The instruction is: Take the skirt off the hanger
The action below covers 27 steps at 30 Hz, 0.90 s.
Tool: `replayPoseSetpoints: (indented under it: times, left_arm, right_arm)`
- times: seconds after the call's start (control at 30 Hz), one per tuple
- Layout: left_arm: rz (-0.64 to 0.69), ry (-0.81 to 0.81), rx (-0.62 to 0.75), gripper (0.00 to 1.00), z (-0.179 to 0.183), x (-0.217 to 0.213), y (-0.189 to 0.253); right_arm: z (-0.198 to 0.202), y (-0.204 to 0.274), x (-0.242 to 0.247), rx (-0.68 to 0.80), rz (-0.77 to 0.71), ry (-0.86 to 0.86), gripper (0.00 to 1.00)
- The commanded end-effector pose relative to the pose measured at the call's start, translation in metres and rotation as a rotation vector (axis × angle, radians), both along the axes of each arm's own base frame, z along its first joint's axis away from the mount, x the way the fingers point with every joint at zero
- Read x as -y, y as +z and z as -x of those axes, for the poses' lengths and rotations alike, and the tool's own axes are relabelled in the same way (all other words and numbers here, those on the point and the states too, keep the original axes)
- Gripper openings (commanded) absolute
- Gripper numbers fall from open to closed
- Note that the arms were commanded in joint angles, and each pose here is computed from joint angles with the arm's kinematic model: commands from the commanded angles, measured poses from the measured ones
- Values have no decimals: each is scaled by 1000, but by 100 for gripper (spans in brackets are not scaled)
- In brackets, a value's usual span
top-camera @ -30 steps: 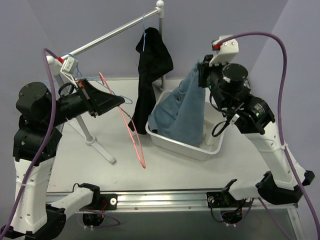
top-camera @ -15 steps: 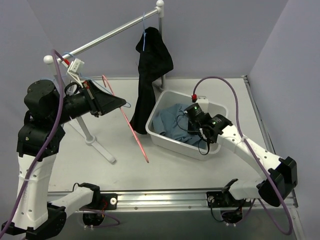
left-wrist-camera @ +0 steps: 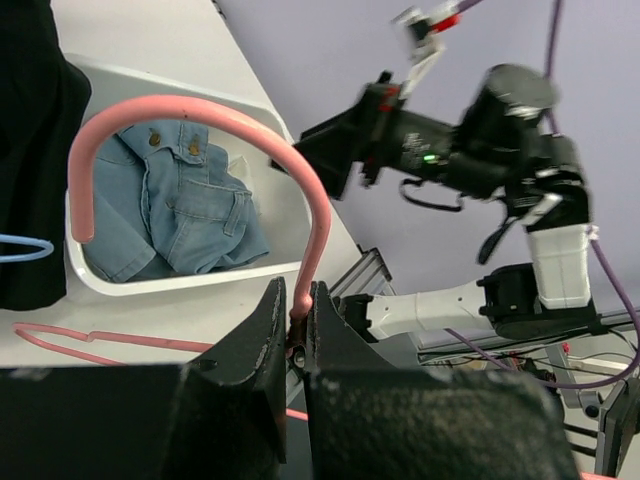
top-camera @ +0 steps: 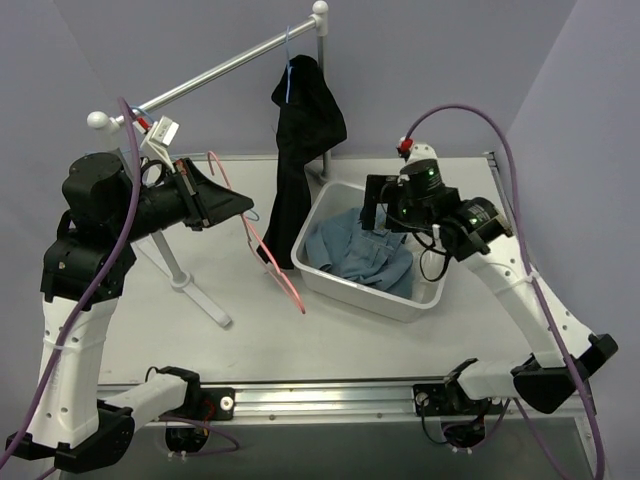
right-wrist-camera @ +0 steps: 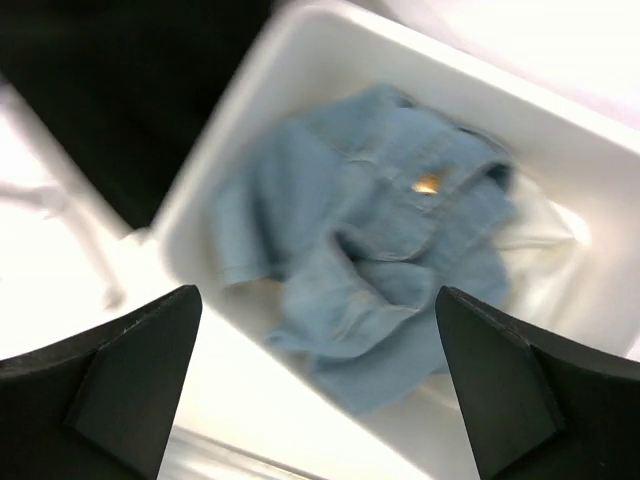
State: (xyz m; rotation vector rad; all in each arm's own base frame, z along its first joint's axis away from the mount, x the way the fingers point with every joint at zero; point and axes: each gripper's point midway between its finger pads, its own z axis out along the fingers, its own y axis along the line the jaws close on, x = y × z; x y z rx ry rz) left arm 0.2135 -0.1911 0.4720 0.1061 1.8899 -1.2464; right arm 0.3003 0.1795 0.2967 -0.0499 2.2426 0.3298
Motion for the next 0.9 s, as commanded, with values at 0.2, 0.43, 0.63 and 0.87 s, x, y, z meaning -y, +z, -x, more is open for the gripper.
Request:
replayPoseSetpoints:
  times: [0.2, 0.43, 0.63, 0.87]
  left_arm:
    - [-69, 30, 28, 2, -9, -6, -7]
    - [-176, 76, -20, 2, -30, -13, -32]
    - [-232, 104, -53, 2, -45, -16, -51]
    - [-309, 144, -101, 2, -56, -25, -73]
  right_arm:
    - [91, 161, -71, 140, -437, 590, 97]
    - [135, 207, -103, 127, -667, 837, 89]
    - [160, 185, -128, 65, -617, 923, 85]
    - [178, 157, -154, -6, -529, 953, 82]
